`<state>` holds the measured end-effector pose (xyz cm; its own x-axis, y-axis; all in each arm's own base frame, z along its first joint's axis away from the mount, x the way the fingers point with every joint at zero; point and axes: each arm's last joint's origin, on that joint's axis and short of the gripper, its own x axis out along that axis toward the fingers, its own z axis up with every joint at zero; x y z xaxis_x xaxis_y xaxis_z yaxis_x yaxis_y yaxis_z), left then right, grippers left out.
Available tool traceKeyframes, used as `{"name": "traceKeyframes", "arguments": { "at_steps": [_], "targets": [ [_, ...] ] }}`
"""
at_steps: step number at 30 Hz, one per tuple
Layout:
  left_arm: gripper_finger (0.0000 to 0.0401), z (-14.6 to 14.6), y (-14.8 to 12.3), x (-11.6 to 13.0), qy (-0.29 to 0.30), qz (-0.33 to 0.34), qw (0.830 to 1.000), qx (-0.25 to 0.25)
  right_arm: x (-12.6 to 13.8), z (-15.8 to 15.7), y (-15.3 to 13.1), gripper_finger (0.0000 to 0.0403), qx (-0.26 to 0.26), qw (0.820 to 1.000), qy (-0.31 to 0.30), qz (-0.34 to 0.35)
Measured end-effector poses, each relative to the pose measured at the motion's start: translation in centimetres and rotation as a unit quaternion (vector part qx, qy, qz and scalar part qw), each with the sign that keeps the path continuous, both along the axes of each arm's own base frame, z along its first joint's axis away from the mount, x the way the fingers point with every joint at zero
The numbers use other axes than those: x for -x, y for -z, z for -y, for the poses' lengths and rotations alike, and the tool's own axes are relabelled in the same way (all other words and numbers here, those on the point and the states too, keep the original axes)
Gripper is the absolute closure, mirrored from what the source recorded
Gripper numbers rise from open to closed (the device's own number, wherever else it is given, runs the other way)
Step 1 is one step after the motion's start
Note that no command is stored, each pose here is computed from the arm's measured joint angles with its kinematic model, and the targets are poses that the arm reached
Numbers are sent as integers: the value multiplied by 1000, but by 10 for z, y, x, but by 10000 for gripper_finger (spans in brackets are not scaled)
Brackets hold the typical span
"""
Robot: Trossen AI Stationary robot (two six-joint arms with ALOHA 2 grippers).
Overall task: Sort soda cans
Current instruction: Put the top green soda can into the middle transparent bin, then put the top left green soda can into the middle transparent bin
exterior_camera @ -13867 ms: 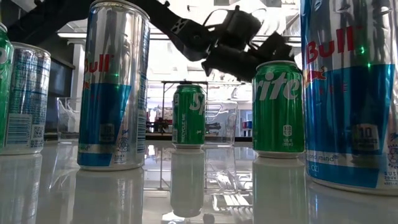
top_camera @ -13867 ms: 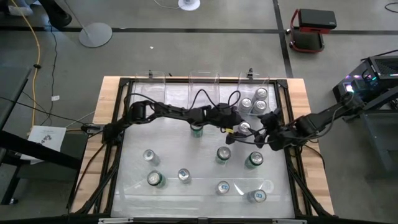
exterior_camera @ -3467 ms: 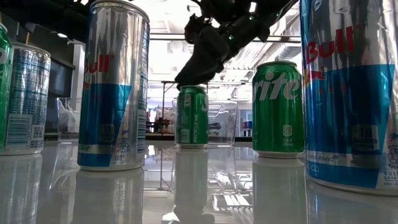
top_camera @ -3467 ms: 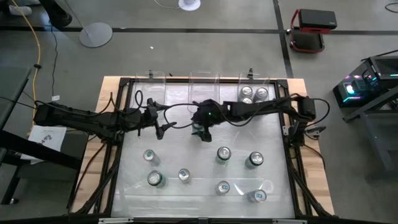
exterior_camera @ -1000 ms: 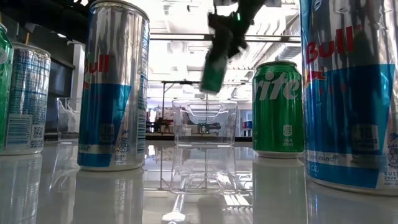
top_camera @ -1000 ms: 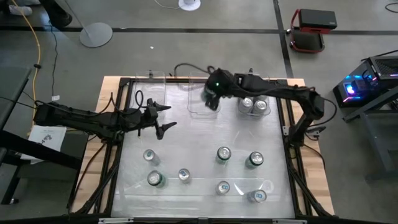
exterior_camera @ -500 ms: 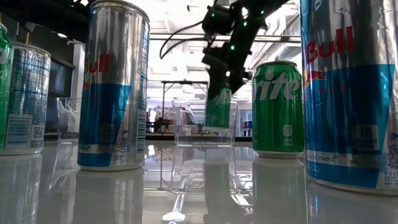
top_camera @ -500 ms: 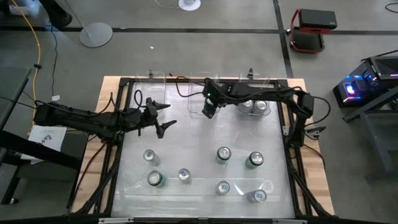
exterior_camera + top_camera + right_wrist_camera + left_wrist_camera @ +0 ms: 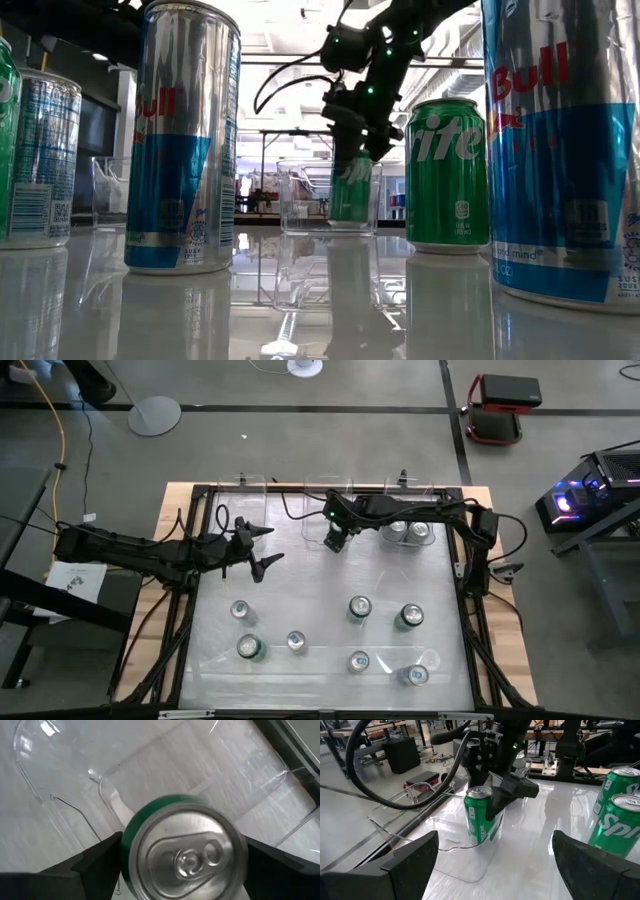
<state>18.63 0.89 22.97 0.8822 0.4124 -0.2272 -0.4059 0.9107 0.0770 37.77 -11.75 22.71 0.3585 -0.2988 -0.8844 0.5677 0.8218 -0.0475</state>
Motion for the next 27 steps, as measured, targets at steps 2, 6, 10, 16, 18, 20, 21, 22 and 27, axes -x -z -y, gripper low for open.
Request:
{"name": "traceKeyframes", "arguments": {
  "at_steps": [2,6,10,16,18,20,21,22,27],
  "targets": [
    [34,0,0,0,-1,0,1000,-1,0,0,0,65,0,1000,0,1],
    [34,0,0,0,-2,-1,1000,-1,0,-1,0,62,-9,1000,-9,2],
    [34,0,0,0,-2,-1,1000,-1,1,-1,-6,61,-16,1000,-16,-10],
    [34,0,0,0,-2,-1,1000,-1,1,-2,-32,60,-16,999,-26,-23],
    [34,0,0,0,-2,-2,1000,-1,0,-2,-40,60,-9,999,-41,-21],
    [34,0,0,0,-2,-2,1000,-1,0,-5,-48,60,-7,998,-51,-28],
    [34,0,1,0,-2,-3,1000,0,0,-6,-51,60,-7,998,-53,-27],
    [34,0,1,0,-2,-4,1000,0,-1,-8,-55,59,-6,998,-56,-25],
    [34,0,1,0,-2,-7,1000,2,0,-36,-70,59,-5,989,-138,-45]
  ]
}}
